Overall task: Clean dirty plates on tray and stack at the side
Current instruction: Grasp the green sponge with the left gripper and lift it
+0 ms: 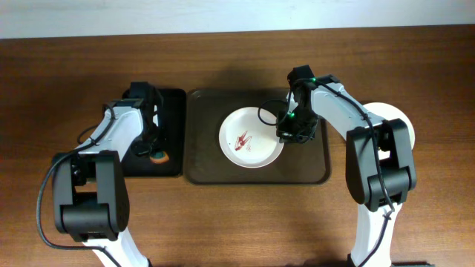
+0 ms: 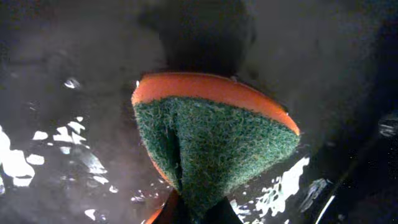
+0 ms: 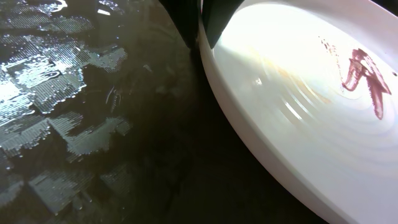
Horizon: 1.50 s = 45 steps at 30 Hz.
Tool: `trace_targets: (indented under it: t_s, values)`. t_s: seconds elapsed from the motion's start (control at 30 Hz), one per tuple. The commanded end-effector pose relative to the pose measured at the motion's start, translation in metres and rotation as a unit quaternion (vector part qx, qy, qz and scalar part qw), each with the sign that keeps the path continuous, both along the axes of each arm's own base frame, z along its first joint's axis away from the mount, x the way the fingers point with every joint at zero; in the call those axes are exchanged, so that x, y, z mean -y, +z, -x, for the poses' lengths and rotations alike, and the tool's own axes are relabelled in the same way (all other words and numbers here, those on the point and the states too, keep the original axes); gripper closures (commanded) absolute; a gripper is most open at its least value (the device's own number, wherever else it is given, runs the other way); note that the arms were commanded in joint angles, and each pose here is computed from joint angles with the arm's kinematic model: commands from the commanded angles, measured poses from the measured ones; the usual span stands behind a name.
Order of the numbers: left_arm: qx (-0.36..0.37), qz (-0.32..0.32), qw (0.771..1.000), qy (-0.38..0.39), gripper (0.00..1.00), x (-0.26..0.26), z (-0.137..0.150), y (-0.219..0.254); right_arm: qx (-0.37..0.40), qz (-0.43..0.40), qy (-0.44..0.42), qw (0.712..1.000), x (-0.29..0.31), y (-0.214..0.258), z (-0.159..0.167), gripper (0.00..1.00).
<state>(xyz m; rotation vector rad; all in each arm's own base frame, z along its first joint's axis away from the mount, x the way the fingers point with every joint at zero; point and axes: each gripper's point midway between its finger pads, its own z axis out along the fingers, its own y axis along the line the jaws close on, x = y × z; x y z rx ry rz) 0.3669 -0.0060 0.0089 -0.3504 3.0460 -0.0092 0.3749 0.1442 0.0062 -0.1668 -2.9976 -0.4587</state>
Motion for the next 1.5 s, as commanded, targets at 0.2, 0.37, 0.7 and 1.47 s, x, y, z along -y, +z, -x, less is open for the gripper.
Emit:
trace_targets:
  t_s: [0.2,0.37,0.7,1.47]
  values:
    - [0.159,-0.004,0.987,-0.019,1.0,0.0,-0.049,0.091,-0.006,0.021,0.0,1.0,0.004,-0.002,0.007,0.96]
    - [0.239,-0.013,0.97,-0.039,1.0,-0.001,-0.064,0.137,-0.006,0.022,0.0,1.0,0.004,-0.002,0.007,0.96]
    - [0.361,-0.018,0.932,-0.035,1.0,-0.001,-0.074,0.216,-0.006,0.022,0.0,1.0,0.004,-0.002,0.007,0.96]
    - [0.499,-0.054,0.861,-0.075,1.0,-0.002,-0.076,0.309,-0.006,0.023,0.0,1.0,0.004,-0.002,0.007,0.96]
